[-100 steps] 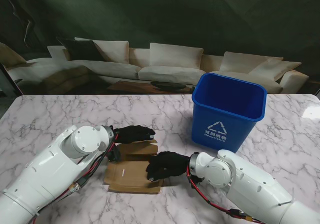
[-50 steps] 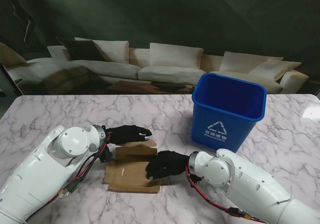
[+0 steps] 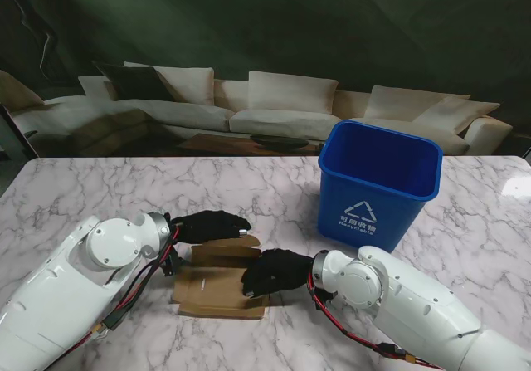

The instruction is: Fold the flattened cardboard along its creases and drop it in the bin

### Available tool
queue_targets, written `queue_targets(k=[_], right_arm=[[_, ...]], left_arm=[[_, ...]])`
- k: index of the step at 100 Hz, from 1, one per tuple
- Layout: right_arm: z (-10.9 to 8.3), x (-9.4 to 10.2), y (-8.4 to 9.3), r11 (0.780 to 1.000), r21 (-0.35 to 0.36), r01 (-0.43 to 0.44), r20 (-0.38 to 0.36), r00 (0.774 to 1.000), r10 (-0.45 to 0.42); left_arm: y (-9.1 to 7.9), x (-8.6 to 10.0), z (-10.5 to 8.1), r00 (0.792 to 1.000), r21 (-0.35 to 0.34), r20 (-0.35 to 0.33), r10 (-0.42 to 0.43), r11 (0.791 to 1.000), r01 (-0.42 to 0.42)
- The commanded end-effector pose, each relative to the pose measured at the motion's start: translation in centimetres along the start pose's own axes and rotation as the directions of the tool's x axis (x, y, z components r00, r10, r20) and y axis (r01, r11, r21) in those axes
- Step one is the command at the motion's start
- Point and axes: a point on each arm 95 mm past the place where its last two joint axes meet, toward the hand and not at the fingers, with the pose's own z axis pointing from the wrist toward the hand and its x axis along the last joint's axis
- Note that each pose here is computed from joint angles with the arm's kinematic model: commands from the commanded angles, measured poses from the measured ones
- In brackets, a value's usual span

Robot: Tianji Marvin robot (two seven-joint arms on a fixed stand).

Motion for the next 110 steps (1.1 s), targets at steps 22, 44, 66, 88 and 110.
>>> queue_targets(k=[22,44,66,88,110], right_arm=[[-0.7,-2.1,-2.9,0.997,0.073,-0.026,0.079,0.997,0.020],[-0.7,-2.1,-2.9,0.997,0.069,-0.028,0.084,0.996,0.022],[-0.8,-2.2,-2.9,0.997,0.069,-0.035,0.091,0.995,0.029],[-0.8,-2.4,-2.9,0.997,0.068,-0.043,0.095,0.995,0.036],[-0.8,-2.4,-2.7,0.997,0.055,-0.059,0.093,0.994,0.054]], left_arm=[[0.9,-0.5,-0.5,1.000,-0.050,-0.016,-0.022,0.999,0.022],[1.5,-1.3,-0.7,0.999,-0.053,-0.030,-0.037,0.998,0.036],[1.7,-2.5,-1.2,1.000,-0.103,-0.009,0.003,0.995,-0.004],[1.6,-3.6,-2.0,0.993,-0.187,0.040,0.115,0.977,-0.106],[1.9,-4.7,-1.9,0.969,-0.245,0.090,0.229,0.949,-0.201]])
